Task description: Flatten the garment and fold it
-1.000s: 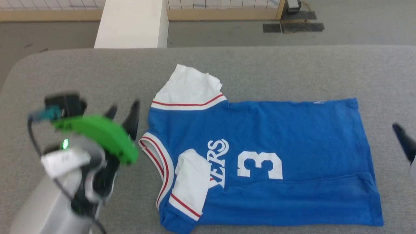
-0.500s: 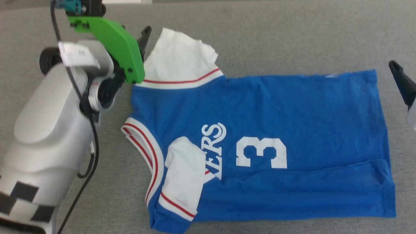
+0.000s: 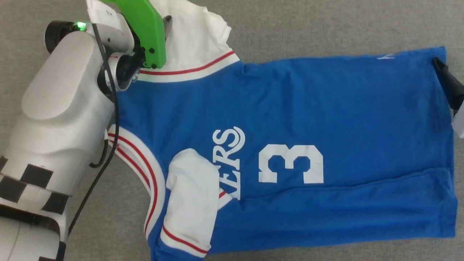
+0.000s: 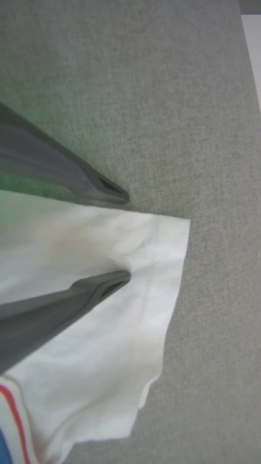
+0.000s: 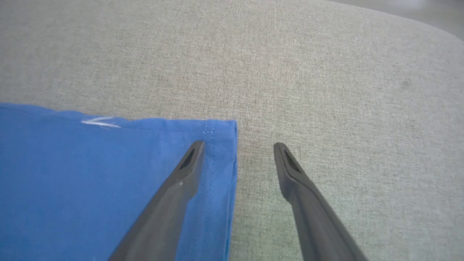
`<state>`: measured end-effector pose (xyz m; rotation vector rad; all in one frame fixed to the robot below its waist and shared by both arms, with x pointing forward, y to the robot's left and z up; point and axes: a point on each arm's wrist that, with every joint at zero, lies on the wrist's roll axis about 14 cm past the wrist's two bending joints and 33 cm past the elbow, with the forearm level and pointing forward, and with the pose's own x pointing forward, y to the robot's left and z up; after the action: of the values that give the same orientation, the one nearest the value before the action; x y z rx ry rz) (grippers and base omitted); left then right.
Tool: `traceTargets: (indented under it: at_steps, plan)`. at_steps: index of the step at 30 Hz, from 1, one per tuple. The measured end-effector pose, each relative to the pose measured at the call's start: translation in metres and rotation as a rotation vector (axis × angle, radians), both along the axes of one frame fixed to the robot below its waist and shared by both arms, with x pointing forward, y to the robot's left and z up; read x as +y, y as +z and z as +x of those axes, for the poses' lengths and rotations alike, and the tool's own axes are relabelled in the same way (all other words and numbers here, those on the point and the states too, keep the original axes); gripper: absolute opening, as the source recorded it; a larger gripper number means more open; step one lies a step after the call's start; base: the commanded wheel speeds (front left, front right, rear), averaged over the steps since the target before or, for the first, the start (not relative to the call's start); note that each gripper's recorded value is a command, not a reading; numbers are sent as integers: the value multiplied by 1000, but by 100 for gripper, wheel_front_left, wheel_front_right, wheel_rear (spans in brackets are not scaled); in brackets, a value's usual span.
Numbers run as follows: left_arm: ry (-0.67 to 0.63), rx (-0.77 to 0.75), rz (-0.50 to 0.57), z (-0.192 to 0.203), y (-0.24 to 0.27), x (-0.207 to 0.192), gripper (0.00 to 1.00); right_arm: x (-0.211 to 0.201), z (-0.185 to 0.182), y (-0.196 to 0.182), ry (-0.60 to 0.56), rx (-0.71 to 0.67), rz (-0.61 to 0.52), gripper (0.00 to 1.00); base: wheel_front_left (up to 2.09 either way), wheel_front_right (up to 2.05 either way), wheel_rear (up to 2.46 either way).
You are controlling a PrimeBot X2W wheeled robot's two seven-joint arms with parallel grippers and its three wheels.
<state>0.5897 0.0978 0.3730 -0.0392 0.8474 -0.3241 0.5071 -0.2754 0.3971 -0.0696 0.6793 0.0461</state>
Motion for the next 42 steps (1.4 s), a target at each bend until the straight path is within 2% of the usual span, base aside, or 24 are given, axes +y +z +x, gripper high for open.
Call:
traceTargets:
  at_steps: [5,6,7,10,15,19,23,27,33,34,35,36,39,42]
  plan:
    - [33,113,43,1,-13,2,100,-4,-2,-8,-7,13,-2,100,0,0,0]
    - [38,124,36,1,-13,1,15,-4,-2,-7,-7,12,-2,100,0,0,0]
    - [43,128,17,1,-11,-1,0,-4,-2,-7,-6,7,-2,100,0,0,0]
    - [50,123,-3,-2,-7,-1,0,-4,0,-3,-2,-1,-4,100,0,0,0]
    - [76,68,-111,-7,10,-6,0,1,5,9,26,-26,-16,100,0,0,0]
    - [56,-48,-172,-7,37,-8,0,14,13,21,92,-18,-53,100,0,0,0]
    - [44,-169,-229,-8,68,-9,0,14,14,14,139,82,-147,100,0,0,0]
    - [38,-215,-258,-19,81,-9,0,12,11,-1,161,205,-228,100,0,0,0]
    - [35,-250,-276,-29,90,-7,0,18,3,-18,198,337,-247,100,0,0,0]
    - [36,-252,-276,-30,91,-7,0,18,3,-18,197,347,-242,71,0,0,0]
    - [36,-256,-278,-30,92,-7,0,18,3,-18,196,348,-236,29,0,0,0]
    - [36,-264,-282,-31,93,-7,0,19,4,-17,194,343,-230,0,0,0,0]
    - [33,-289,-293,-33,101,-8,0,19,6,-10,186,311,-212,0,0,0,0]
    - [32,-332,-345,-39,120,-11,0,15,14,14,154,198,-168,0,0,0,0]
